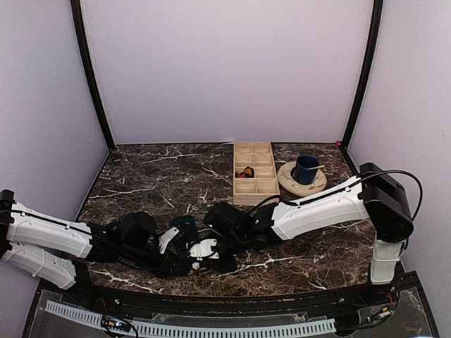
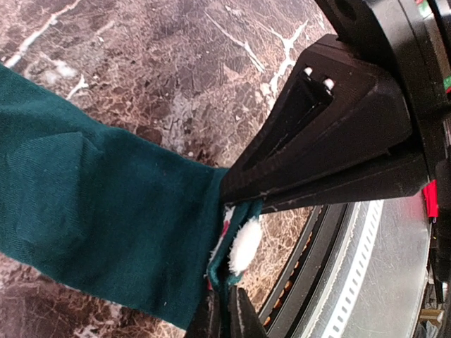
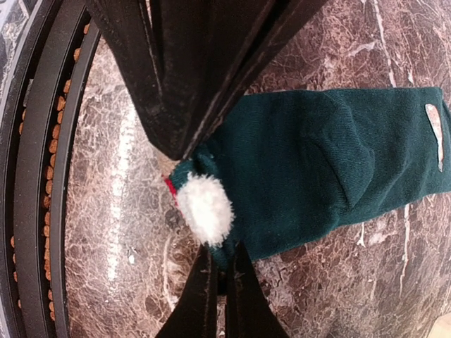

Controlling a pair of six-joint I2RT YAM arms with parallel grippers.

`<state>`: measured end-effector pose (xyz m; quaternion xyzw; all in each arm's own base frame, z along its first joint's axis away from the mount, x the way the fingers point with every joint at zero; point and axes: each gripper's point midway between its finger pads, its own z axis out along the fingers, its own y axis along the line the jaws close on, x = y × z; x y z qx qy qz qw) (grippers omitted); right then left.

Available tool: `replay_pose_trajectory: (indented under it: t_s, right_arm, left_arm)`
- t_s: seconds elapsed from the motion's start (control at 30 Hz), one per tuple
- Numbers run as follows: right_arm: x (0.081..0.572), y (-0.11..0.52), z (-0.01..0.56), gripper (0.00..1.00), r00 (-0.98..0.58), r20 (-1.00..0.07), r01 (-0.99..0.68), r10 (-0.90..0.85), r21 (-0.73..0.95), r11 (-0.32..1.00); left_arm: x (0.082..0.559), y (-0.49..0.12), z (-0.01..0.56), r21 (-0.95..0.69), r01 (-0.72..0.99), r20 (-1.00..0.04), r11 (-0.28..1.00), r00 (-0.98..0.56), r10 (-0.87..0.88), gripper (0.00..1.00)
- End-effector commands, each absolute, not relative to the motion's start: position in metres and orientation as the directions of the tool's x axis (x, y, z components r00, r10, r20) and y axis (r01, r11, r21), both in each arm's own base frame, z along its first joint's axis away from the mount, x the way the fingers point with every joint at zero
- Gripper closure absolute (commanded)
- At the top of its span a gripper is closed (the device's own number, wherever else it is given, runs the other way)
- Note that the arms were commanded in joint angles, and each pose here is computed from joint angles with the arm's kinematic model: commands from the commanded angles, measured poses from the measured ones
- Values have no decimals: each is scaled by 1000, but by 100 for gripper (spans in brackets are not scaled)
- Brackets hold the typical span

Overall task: Roll the socks
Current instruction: Roll the sock at the center of the board.

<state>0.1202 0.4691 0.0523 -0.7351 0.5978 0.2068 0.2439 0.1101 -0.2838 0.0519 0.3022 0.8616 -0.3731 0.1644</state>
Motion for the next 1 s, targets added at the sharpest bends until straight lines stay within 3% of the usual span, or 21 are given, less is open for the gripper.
replay_pose_trajectory:
  t_s: [0.0,0.1,0.37,0.53,0.73,0.97]
  right_arm:
    - [126,478,60,100,187,-622,-982,-760,-105,-155]
    - [126,478,59,100,188,-621,-982,-761,-103,-158]
    - [124,477,58,100,183,-620,-983,-763,-91,-162]
    - [123,478,59,100,183,-623,-982,-760,-90,-164]
    - [122,477,57,100,180,-621,-983,-763,-81,-166]
    - [122,476,58,100,178,-623,-983,-762,-85,-160]
  left_arm:
    - [104,-290,54,-564,655,-508,503,-755,415,91]
    - [104,-290,53,-567,650,-503,506,-760,412,82]
    - [103,-290,55,-570,650,-506,503,-759,409,76]
    - [102,-292,50,-569,650,-495,504,-760,422,84]
    - [102,-292,47,-565,651,-496,508,-759,422,99]
    - [100,-295,49,-579,654,-500,488,-757,421,100]
